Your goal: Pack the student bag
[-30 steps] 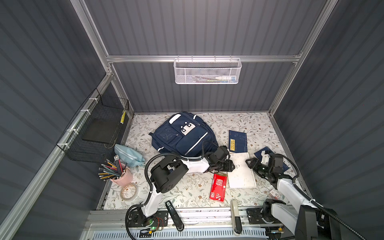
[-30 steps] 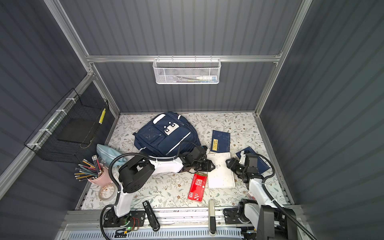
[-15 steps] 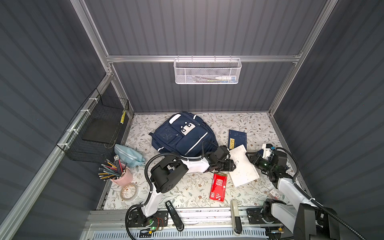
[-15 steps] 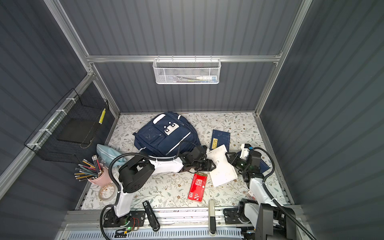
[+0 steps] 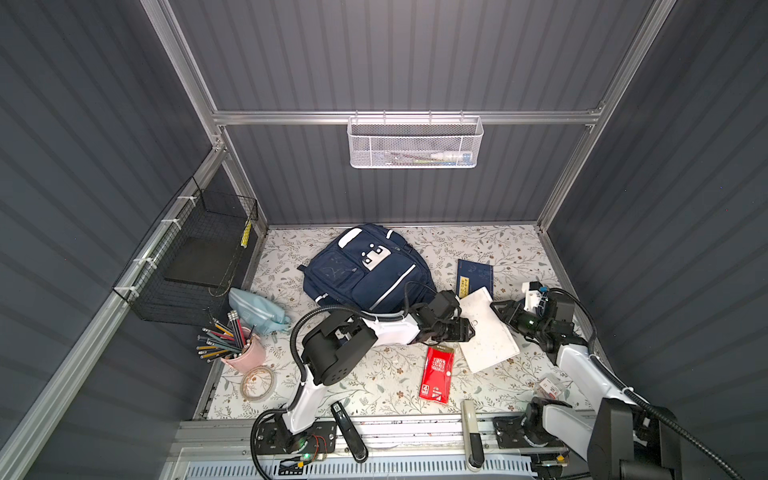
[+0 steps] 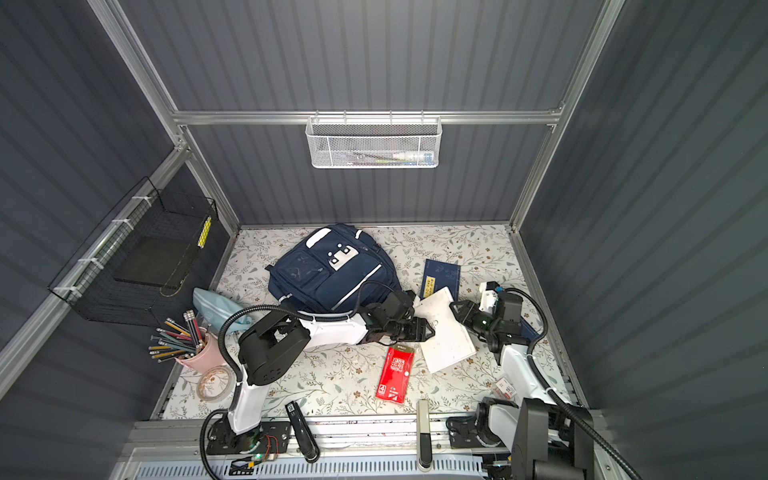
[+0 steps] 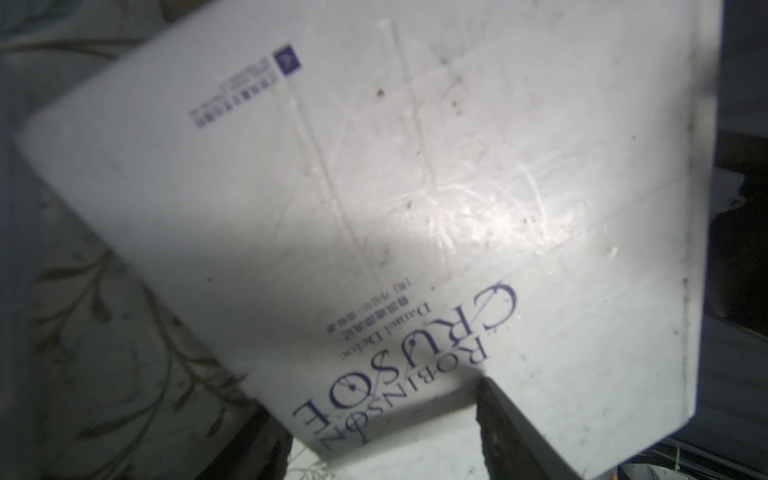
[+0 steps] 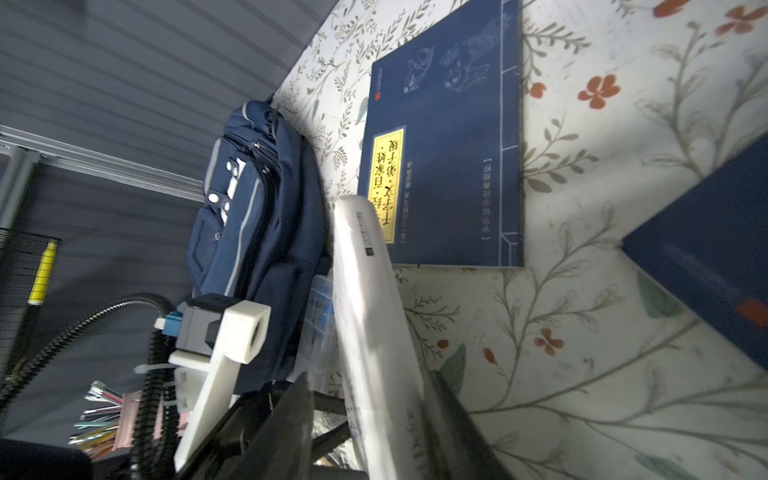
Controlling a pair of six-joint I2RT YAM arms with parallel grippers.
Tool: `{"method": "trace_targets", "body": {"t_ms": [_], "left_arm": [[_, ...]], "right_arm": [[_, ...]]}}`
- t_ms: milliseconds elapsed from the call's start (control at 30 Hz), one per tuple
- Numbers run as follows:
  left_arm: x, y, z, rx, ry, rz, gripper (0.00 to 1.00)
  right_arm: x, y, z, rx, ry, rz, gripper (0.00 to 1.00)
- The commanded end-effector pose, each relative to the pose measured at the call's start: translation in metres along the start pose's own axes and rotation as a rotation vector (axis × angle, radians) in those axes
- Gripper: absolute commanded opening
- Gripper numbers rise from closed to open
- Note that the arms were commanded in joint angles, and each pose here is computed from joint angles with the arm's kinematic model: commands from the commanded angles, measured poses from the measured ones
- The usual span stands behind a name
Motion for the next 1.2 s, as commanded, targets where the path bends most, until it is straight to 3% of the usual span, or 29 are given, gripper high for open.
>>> {"method": "trace_targets", "body": {"t_ms": [0, 133, 267, 533, 600, 633, 700, 767, 833, 900, 967, 1000, 1133, 1167], "left_arm": [[0.039, 0.040, 0.028, 0.004, -0.018, 0.117, 0.68], [0.039, 0.037, 0.030, -0.014, 0.002, 0.108, 0.51], [0.042, 0.035, 0.035, -0.039, 0.016, 0.105, 0.36], [0.043, 0.029, 0.040, -0.057, 0.035, 0.104, 0.17], [0.042, 0.028, 0.038, -0.057, 0.047, 0.100, 0.05], [0.041, 0.027, 0.036, -0.058, 0.054, 0.098, 0.04], [0.038, 0.025, 0.032, -0.049, 0.050, 0.096, 0.09], [0.036, 0.021, 0.035, -0.014, -0.030, 0.092, 0.33], [0.037, 0.022, 0.042, 0.002, -0.101, 0.098, 0.39], [0.044, 0.027, 0.046, -0.017, -0.083, 0.120, 0.45], [0.051, 0.028, 0.044, -0.032, -0.042, 0.119, 0.43], [0.052, 0.030, 0.039, -0.030, -0.014, 0.137, 0.41], [0.039, 0.024, 0.019, -0.002, 0.043, 0.112, 0.05], [0.035, 0.022, 0.014, 0.004, 0.062, 0.107, 0.02]], "right_arm": [[-0.005, 0.086, 0.015, 0.226, -0.101, 0.434, 0.21], [0.000, 0.094, 0.006, 0.274, -0.066, 0.479, 0.27], [0.003, 0.092, 0.010, 0.286, -0.124, 0.493, 0.36], [0.006, 0.105, -0.007, 0.255, 0.048, 0.527, 0.50], [0.007, 0.106, -0.014, 0.258, 0.090, 0.528, 0.50], [0.007, 0.107, -0.015, 0.262, 0.099, 0.534, 0.50], [0.009, 0.109, -0.018, 0.270, 0.111, 0.543, 0.50], [0.009, 0.109, -0.022, 0.271, 0.149, 0.541, 0.53], [0.009, 0.107, -0.023, 0.261, 0.163, 0.531, 0.57], [0.008, 0.105, -0.022, 0.252, 0.161, 0.521, 0.58], [0.007, 0.103, -0.021, 0.245, 0.159, 0.508, 0.60], [0.007, 0.103, -0.021, 0.242, 0.158, 0.503, 0.60], [0.005, 0.102, -0.021, 0.237, 0.160, 0.478, 0.61], [0.007, 0.097, -0.019, 0.222, 0.146, 0.449, 0.60]]}}
Point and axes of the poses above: each gripper's point midway between its finger pads, its own x axis out along the fingers, its own z axis along the line the jaws close on, y = z × x, the point moved 5 cm from there along -x, back along the fingers, and after that the axes turned 5 degrees about -x, right-handed, at the moved point
